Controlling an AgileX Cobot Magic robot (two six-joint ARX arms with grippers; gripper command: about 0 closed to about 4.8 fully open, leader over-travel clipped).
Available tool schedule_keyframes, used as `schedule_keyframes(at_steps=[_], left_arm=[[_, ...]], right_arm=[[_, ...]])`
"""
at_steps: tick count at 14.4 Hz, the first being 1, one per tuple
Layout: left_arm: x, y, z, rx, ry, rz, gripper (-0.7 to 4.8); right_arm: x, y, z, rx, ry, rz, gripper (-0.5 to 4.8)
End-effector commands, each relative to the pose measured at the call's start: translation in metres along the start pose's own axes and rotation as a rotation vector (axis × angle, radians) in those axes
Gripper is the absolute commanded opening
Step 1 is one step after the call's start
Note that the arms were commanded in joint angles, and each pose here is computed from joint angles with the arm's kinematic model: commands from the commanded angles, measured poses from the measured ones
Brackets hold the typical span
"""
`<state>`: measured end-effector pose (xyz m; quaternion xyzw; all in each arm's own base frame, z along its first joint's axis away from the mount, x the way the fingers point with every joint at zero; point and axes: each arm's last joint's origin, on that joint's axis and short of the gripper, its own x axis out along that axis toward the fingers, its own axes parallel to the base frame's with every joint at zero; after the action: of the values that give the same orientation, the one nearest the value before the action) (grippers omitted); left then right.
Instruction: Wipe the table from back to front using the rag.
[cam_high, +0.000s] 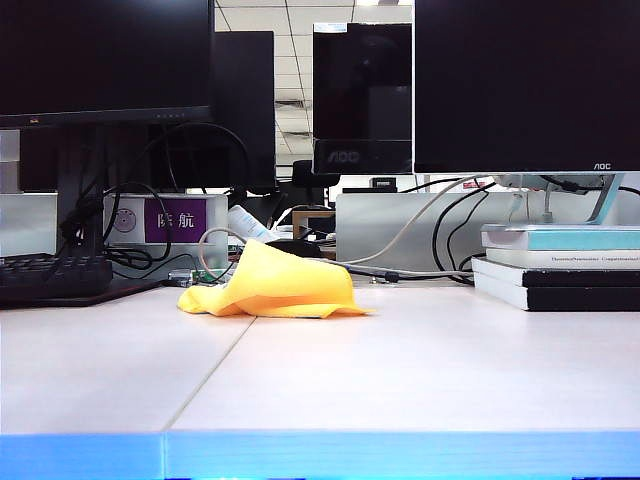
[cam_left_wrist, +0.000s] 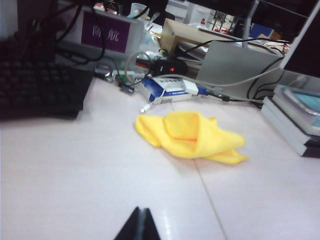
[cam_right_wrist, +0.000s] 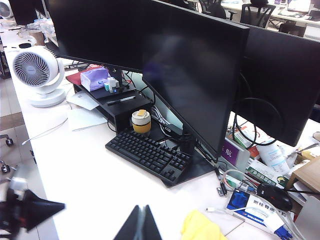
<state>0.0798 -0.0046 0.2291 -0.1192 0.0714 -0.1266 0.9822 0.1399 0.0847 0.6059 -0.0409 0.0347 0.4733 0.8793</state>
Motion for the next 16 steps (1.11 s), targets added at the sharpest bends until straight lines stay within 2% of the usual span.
schedule_keyframes(at_steps=[1, 3, 8, 13, 16], left_arm=[[0.010, 0.009, -0.019, 0.064, 0.016, 0.053, -0.06], [0.016, 0.014, -0.033, 0.082, 0.022, 0.046, -0.06], [0.025, 0.010, -0.051, 0.195, 0.027, -0.013, -0.06], [0.030, 0.011, -0.074, 0.193, 0.102, -0.002, -0.06], [0.031, 0.015, -0.083, 0.192, 0.145, 0.054, -0.06]], right_arm=[[-0.005, 0.003, 0.003, -0.011, -0.022, -0.008, -0.01], [-0.010, 0.005, 0.004, -0.017, -0.031, -0.017, -0.01], [-0.028, 0.010, 0.007, -0.032, -0.051, -0.194, -0.01], [-0.040, 0.013, 0.008, -0.036, -0.064, -0.307, -0.01], [-0.049, 0.018, 0.009, -0.044, -0.082, -0.314, -0.01]])
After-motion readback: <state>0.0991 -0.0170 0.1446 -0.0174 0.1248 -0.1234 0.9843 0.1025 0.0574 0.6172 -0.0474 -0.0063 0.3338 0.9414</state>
